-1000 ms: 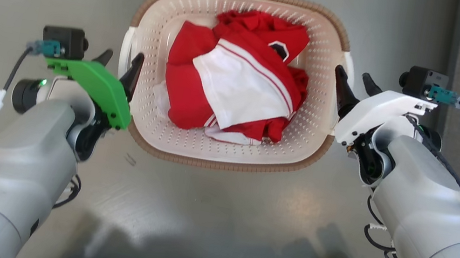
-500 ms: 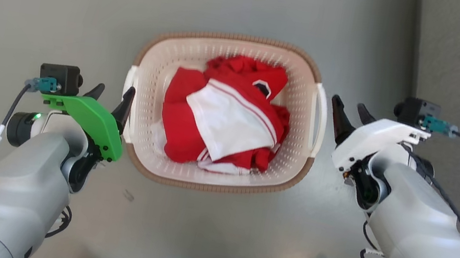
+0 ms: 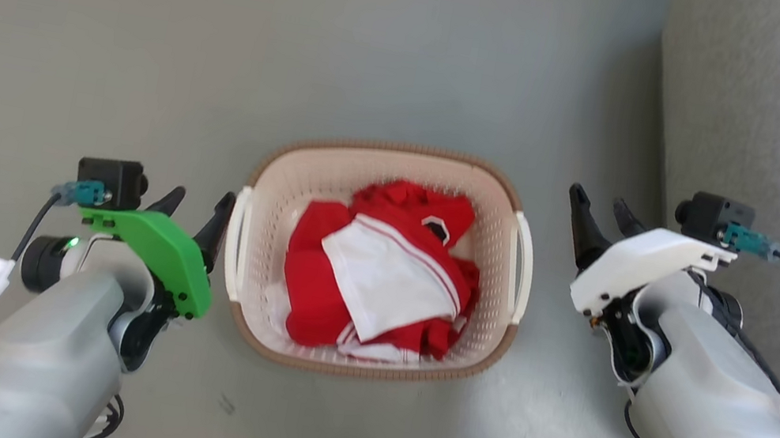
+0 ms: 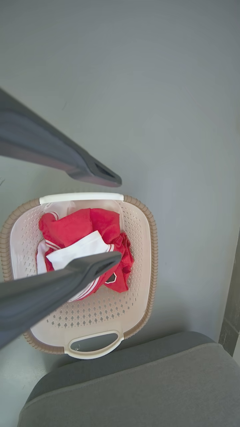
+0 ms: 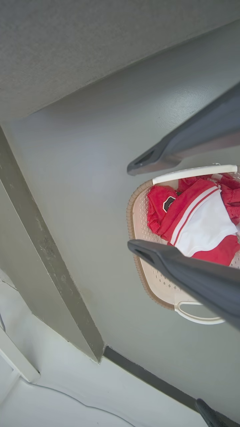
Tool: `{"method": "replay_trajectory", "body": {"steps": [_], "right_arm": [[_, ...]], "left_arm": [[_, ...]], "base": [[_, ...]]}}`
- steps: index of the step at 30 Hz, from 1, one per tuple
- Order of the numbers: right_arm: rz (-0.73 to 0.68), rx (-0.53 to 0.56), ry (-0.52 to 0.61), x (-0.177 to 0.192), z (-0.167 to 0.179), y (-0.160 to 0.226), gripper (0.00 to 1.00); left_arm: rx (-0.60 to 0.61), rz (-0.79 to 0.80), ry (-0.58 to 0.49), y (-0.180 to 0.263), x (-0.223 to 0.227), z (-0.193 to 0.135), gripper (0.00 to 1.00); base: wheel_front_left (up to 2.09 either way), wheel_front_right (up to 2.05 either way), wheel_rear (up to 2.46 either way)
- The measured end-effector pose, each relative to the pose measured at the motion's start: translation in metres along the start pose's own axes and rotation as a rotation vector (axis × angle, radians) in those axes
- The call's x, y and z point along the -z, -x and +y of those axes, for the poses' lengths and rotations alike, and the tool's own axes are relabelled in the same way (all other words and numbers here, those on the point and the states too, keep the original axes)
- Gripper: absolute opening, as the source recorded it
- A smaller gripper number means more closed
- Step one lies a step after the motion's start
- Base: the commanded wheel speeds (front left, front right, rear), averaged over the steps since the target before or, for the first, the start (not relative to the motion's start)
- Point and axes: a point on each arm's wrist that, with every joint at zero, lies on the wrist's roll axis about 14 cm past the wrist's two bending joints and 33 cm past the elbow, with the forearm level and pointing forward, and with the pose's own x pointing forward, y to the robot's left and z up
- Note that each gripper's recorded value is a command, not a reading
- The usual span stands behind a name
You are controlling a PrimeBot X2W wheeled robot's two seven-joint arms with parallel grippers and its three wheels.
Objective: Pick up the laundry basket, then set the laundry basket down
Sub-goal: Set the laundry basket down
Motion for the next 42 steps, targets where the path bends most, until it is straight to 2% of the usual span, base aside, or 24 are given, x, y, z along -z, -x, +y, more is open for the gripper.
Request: {"method": "replay_trajectory", "body": {"steps": [8,12,17,24,30,34,42], "right_arm": [[-0.085,-0.054,0.066,-0.025,0.015,0.022,1.0],[-0.122,-0.083,0.125,-0.033,0.023,0.037,1.0],[-0.167,-0.102,0.199,-0.04,0.032,0.056,1.0],[-0.285,-0.13,0.284,-0.07,0.053,0.075,1.0],[-0.39,-0.14,0.288,-0.097,0.064,0.089,1.0],[-0.505,-0.137,0.305,-0.127,0.072,0.102,1.0],[-0.615,-0.123,0.322,-0.144,0.073,0.123,1.0]], "left_arm": [[-0.007,-0.126,0.017,0.024,-0.039,-0.006,1.0],[-0.014,-0.209,-0.003,0.042,-0.066,-0.005,1.0],[-0.002,-0.243,-0.04,0.064,-0.065,-0.014,1.0],[0.012,-0.374,-0.085,0.09,-0.099,-0.029,1.0],[-0.016,-0.498,-0.151,0.112,-0.136,-0.026,1.0],[0.014,-0.567,-0.191,0.122,-0.147,-0.039,1.0],[-0.024,-0.697,-0.209,0.15,-0.165,-0.039,1.0]], "base": [[0.0,0.0,0.0],[0.0,0.0,0.0],[0.0,0.0,0.0],[0.0,0.0,0.0],[0.0,0.0,0.0],[0.0,0.0,0.0],[0.0,0.0,0.0]]}}
